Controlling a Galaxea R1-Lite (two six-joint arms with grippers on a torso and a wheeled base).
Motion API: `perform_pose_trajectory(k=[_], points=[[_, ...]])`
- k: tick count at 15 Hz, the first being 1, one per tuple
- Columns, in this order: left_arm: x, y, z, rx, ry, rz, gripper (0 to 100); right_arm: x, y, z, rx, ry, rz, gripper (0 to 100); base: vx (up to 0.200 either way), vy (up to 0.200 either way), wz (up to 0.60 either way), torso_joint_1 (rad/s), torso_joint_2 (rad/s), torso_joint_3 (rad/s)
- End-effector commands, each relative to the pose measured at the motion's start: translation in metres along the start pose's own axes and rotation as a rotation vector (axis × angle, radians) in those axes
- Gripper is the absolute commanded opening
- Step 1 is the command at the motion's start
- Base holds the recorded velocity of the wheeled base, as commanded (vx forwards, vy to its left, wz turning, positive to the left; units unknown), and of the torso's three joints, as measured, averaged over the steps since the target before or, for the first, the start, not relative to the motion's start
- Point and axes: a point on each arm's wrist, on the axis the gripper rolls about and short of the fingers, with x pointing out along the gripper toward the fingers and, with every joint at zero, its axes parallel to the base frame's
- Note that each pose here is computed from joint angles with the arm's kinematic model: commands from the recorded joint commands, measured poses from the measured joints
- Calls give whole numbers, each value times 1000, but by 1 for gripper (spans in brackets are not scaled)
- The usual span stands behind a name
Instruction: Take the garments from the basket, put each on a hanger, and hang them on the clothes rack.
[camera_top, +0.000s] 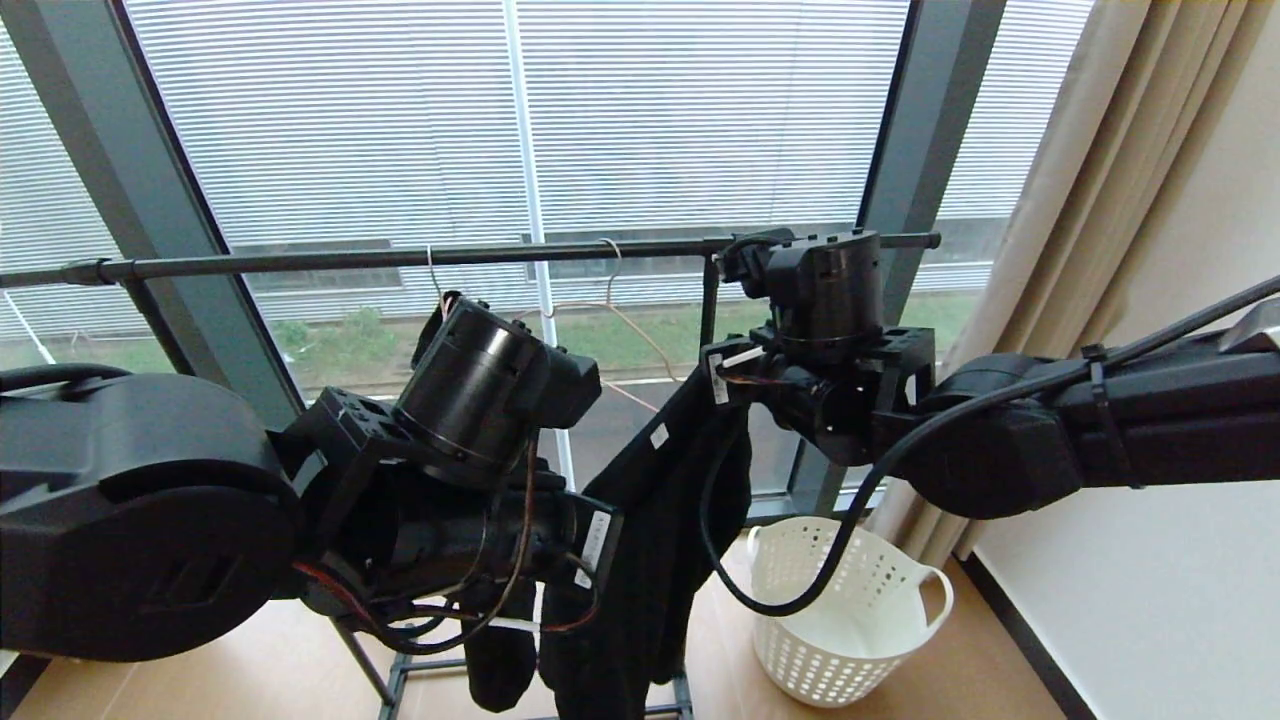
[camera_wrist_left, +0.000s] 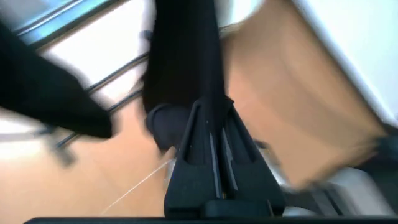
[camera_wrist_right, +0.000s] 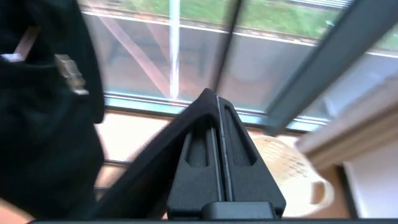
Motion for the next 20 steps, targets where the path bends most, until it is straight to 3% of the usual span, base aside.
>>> perform_pose_trajectory(k=[1,3,5,9,20], points=[[6,16,1,-31,4,57,0,-14,-18,10,-18,3,-29,0,0,0,0,0,0,0],[10,27,13,-63,-31,84,0,-23,-23,8,-73,19,-54,0,0,0,0,0,0,0],[23,41,39,-112,-90,117,0,-34,-28,2,-131,35,-59,0,0,0,0,0,0,0],[34,43,68,-130,-158,119,0,-56,-20,-9,-223,50,-70,0,0,0,0,0,0,0],[29,39,67,-121,-161,108,0,-63,-22,-7,-232,44,-65,0,0,0,0,0,0,0]])
